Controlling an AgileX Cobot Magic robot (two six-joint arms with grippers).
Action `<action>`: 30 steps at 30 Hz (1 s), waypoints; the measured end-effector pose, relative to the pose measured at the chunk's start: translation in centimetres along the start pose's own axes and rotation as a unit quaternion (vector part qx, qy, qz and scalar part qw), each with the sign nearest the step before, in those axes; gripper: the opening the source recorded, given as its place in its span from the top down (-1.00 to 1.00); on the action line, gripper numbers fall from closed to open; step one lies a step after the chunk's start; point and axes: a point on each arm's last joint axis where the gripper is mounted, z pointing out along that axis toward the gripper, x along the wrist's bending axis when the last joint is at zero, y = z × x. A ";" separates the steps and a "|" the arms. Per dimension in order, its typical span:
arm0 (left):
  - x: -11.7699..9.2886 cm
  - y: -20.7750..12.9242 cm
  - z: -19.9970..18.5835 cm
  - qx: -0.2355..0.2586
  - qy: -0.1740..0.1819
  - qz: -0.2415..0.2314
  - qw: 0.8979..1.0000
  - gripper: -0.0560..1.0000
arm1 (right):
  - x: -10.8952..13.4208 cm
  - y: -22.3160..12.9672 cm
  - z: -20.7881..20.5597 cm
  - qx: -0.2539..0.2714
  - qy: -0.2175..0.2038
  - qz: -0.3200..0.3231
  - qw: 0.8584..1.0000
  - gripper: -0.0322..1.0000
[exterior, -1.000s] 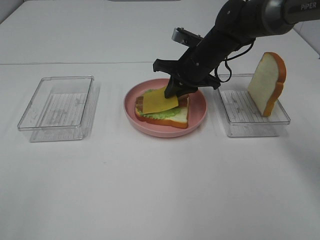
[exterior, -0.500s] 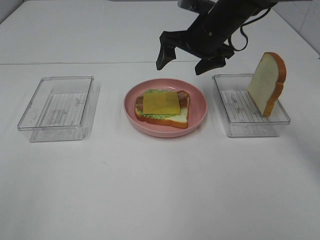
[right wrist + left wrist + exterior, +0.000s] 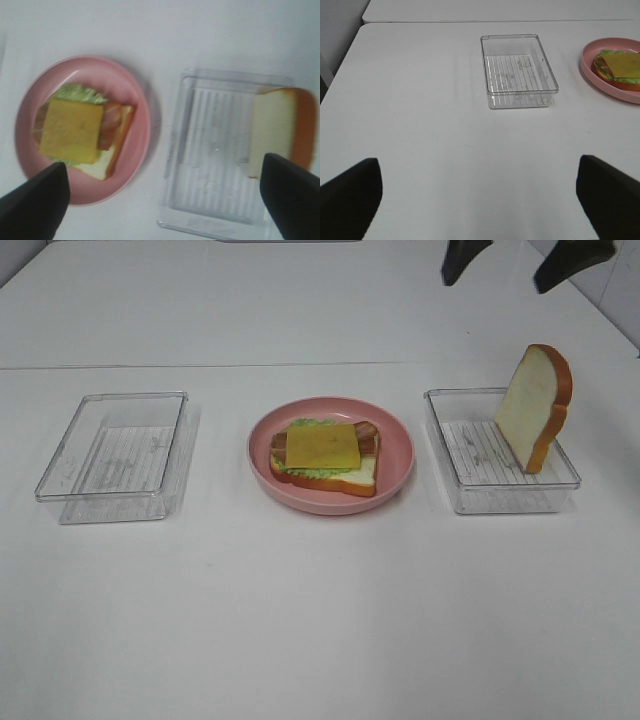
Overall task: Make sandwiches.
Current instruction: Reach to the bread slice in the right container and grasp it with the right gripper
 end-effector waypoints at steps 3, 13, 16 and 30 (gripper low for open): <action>0.0 0.0 0.0 0.000 0.000 0.000 1.000 -0.95 | -3.1 0.2 -0.4 -0.004 -0.025 0.033 0.999 -0.95; 0.0 0.0 0.0 0.000 0.000 0.000 1.000 -0.95 | -7.8 -0.3 5.5 0.066 -0.044 0.080 0.994 -0.95; 0.0 0.0 0.0 0.000 0.000 0.000 1.000 -0.95 | -8.2 -0.6 8.0 0.092 -0.044 0.083 0.991 -0.95; 0.0 0.0 0.0 0.000 0.000 0.000 1.000 -0.95 | -9.4 -1.5 14.4 0.127 -0.052 0.084 0.987 -0.95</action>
